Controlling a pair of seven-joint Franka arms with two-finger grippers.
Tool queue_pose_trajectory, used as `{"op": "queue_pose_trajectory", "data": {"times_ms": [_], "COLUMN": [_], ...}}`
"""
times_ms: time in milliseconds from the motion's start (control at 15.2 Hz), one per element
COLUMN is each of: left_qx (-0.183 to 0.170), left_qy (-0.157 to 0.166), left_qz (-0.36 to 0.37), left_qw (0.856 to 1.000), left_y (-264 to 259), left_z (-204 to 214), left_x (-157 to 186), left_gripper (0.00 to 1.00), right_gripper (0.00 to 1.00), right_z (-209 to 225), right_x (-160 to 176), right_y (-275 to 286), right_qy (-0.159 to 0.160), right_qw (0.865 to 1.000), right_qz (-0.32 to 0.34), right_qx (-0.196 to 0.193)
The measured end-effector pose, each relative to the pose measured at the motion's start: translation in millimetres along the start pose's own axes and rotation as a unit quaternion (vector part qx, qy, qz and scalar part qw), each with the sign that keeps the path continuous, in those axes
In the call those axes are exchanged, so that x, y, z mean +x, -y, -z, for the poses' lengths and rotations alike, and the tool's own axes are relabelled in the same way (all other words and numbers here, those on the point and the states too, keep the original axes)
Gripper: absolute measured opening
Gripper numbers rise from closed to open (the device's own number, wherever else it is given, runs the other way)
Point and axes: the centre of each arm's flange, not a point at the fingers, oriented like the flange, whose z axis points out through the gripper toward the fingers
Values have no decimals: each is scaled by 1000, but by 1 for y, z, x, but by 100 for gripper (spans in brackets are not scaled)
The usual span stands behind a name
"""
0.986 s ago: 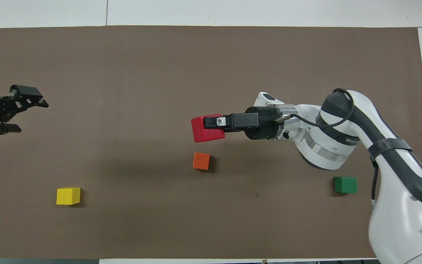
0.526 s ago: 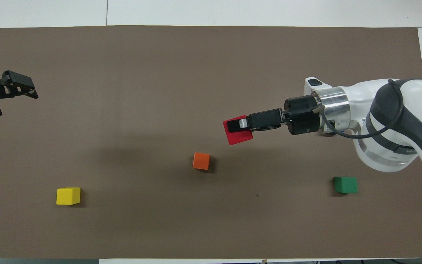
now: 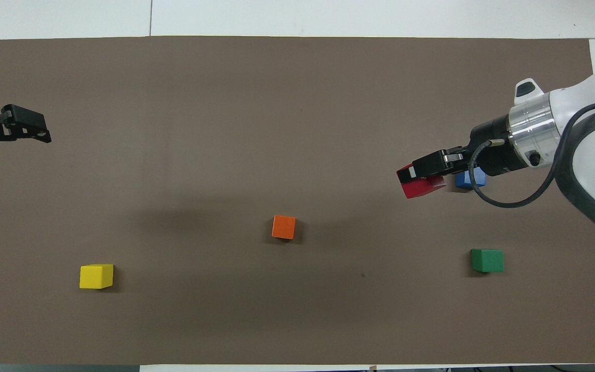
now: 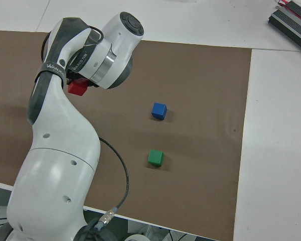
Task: Transfer red block to right arm and stack on blue block
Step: 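Carry the red cube with the right gripper toward the blue cube, then lower the red cube onto the blue cube with the right gripper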
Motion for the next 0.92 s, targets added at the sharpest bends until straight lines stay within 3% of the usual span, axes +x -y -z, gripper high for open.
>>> {"op": "queue_pose_trajectory", "data": {"times_ms": [197,329,592,920], "left_qx": [10,17,16,13], "left_qy": [11,7,-5,-2], "left_qz": [-17,-17,-18,-41], "left_qw": [1000,1000,1000,999], "left_y": [-10,-9,3,-19], "left_z": [17,25,29,20], "left_x": [-20,-38,-46,-37], "left_gripper": [100,100,100,100], "right_gripper": [55,55,55,55], "right_z": [11,13,0,-50], "right_x": [-1,1,5,5], "right_y": [-22,-38,-77,-124], "right_qy": [2,-4,-26,-53], "right_qw": [991,980,961,948], "right_qz": [-22,-46,-71,-81], "right_qx": [-133,-196,-264,-302]}}
